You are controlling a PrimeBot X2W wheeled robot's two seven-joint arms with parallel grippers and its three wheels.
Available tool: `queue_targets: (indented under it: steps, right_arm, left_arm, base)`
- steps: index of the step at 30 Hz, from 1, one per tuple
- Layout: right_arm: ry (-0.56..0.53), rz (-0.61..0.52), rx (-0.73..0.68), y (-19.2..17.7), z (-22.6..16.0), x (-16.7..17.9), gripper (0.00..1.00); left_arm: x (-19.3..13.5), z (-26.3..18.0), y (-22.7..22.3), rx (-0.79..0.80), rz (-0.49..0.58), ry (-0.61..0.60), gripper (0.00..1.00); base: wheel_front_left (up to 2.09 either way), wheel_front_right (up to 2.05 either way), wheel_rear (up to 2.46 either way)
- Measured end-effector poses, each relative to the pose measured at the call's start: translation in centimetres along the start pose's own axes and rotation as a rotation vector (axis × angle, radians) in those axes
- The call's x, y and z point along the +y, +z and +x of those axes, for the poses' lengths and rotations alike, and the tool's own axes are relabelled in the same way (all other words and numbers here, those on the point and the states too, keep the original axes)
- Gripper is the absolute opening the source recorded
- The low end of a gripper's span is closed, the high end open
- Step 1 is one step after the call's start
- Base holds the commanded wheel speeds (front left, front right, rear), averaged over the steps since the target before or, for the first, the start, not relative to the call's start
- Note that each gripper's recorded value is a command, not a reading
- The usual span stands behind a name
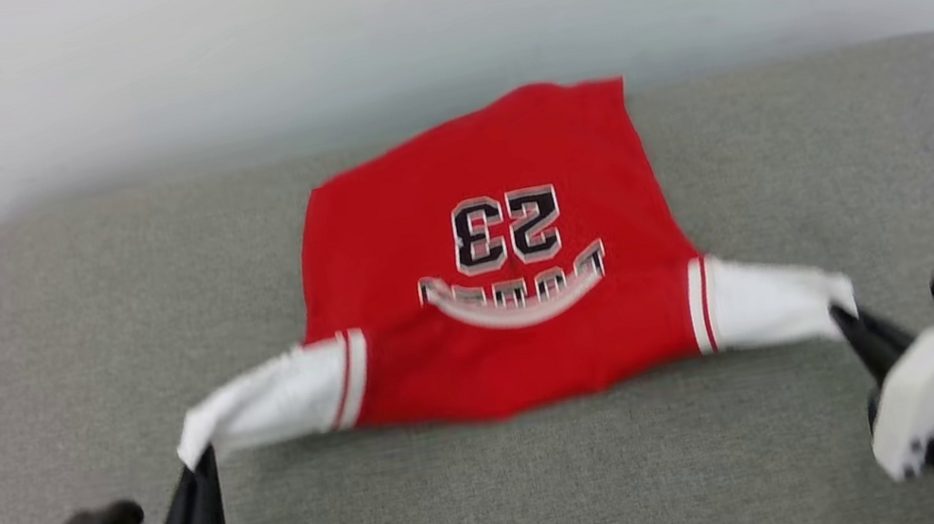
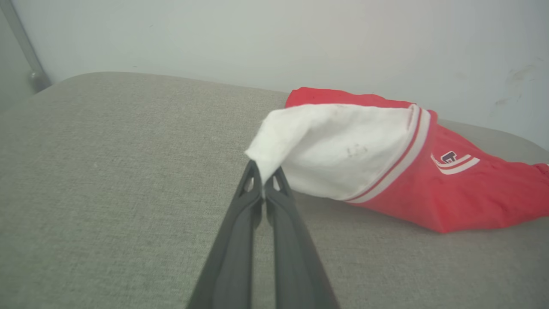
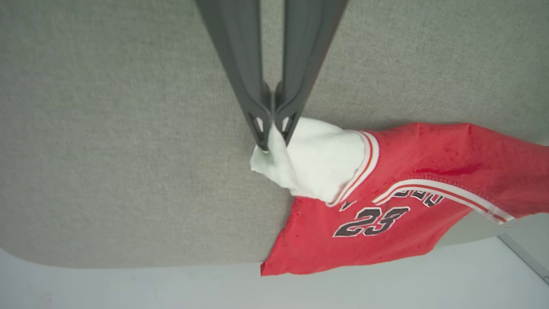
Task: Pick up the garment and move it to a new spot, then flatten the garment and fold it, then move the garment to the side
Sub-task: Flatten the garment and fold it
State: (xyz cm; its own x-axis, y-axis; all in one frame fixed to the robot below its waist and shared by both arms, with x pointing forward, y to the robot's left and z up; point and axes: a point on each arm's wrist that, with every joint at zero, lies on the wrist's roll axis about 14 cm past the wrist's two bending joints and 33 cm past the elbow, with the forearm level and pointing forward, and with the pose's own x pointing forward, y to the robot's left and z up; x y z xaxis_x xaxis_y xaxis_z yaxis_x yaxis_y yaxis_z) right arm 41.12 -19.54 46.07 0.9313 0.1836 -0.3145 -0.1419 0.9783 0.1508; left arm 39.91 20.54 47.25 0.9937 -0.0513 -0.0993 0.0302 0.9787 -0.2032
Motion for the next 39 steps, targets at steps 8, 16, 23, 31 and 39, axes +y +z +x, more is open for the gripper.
queue_targets:
  steps: [8, 16, 23, 31, 39]
  right_arm:
    - [-0.052, 0.076, 0.130, -5.8, -7.1, 0.7, 0.00]
    - [-0.103, 0.087, 0.238, -9.4, -10.2, 0.9, 1.00]
    - [-0.117, 0.083, 0.084, -5.4, -8.6, 0.4, 1.00]
    - [-0.139, 0.060, -0.096, 2.8, -2.4, -2.0, 1.00]
    - [-0.142, 0.129, 0.043, 4.9, 7.6, -3.8, 1.00]
  left_arm:
    - [0.8, -5.8, -3.5, 0.144, 0.001, 0.059, 0.00]
    - [1.1, -7.1, -3.6, 0.163, 0.020, 0.087, 0.00]
    - [-0.6, -6.7, -2.4, 0.116, 0.019, 0.041, 0.00]
    - [-2.3, -4.2, 0.5, 0.019, 0.033, -0.014, 0.00]
    - [-3.7, -0.8, 2.1, -0.041, 0.034, -0.063, 0.00]
  base:
    - [0.00, 0.00, 0.00]
    - [0.00, 0.00, 0.00]
    - [0.00, 0.00, 0.00]
    - [0.00, 0.00, 0.00]
    - [0.00, 0.00, 0.00]
